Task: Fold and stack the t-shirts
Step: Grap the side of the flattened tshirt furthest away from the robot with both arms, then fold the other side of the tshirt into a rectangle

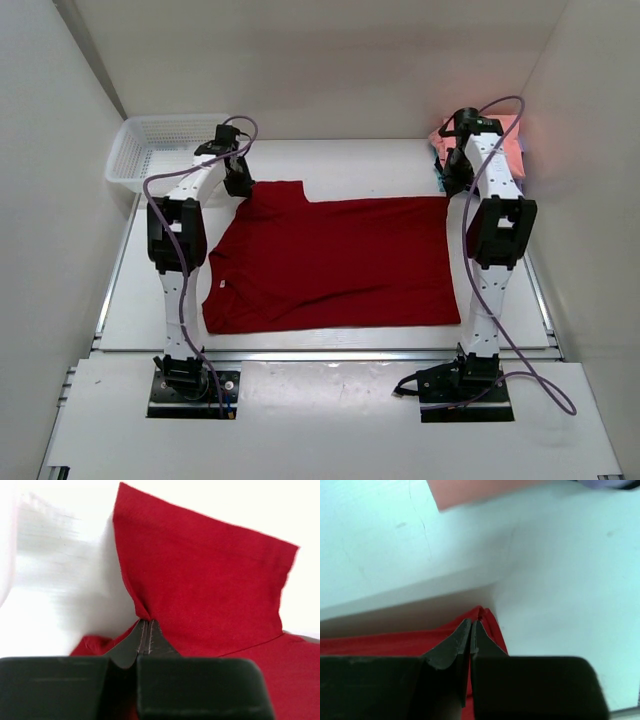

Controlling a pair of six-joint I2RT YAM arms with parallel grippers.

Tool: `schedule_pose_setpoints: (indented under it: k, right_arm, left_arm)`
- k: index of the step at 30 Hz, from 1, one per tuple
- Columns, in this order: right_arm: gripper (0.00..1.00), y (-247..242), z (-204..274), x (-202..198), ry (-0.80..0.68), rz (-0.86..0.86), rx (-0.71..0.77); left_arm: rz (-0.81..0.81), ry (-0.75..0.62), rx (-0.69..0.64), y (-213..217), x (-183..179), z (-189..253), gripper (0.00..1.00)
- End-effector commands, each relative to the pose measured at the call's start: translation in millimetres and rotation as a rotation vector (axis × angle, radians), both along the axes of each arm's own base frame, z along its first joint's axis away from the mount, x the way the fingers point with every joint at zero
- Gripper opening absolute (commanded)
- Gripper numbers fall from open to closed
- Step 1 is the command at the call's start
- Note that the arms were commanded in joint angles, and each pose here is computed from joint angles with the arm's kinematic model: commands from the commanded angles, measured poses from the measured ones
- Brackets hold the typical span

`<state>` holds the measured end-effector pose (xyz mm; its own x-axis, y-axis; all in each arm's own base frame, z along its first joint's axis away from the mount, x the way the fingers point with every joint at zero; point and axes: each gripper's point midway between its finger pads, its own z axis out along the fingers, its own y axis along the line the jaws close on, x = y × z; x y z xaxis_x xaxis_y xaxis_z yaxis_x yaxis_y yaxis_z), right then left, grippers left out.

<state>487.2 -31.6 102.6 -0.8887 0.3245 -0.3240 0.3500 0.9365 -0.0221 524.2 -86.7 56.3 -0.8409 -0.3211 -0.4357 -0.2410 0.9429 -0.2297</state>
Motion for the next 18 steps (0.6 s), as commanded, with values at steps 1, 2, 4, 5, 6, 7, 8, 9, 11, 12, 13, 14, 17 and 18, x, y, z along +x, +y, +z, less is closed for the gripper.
schedule_pose_setpoints:
  k: [1,2,4,5,6,7,8,9,11,12,13,14,17,18]
  right_arm:
    - [0.01,-8,37,-11,-0.067,0.015,-0.028]
    - [0.00,-10,34,-14,-0.056,0.020,-0.024]
    - [0.00,-5,26,-28,-0.028,0.038,-0.008]
    - [0.00,-2,30,-29,-0.050,0.045,-0.004]
    - [0.00,2,16,-40,-0.011,0.049,0.003]
    - [0.00,3,7,-49,-0.001,0.047,0.012]
    - [0.00,6,14,-48,-0.043,0.048,0.014]
    - [0.00,11,-3,-64,0.005,0.056,0.023]
    - [0.00,17,-11,-79,-0.006,0.059,0.044]
    - [0.00,18,-9,-80,-0.024,0.061,0.047]
    - [0.00,21,-12,-88,-0.012,0.071,0.049]
    - [0.00,20,-22,-96,0.017,0.067,0.052]
    - [0.00,21,-19,-99,0.001,0.078,0.052]
    - [0.00,21,-18,-100,-0.004,0.080,0.053]
  left_arm:
    - [-0.006,-0.081,-0.033,-6,-6,48,0.00]
    - [-0.010,-0.084,-0.043,-8,-9,52,0.00]
    - [-0.017,-0.057,-0.051,-7,-22,47,0.00]
    - [-0.019,-0.042,-0.054,-8,-30,44,0.00]
    - [-0.025,-0.048,-0.056,-8,-35,50,0.00]
    - [-0.021,-0.017,-0.062,-8,-45,40,0.00]
    - [-0.012,-0.004,-0.067,-3,-54,39,0.00]
    - [-0.033,-0.011,-0.081,-9,-59,44,0.00]
    - [-0.032,0.018,-0.087,-8,-76,36,0.00]
    - [-0.039,0.028,-0.089,-10,-85,36,0.00]
    - [-0.044,0.015,-0.093,-12,-88,41,0.00]
    - [-0.045,0.026,-0.091,-11,-95,39,0.00]
    - [-0.040,0.030,-0.081,-7,-108,40,0.00]
    - [-0.039,0.032,-0.081,-4,-114,41,0.00]
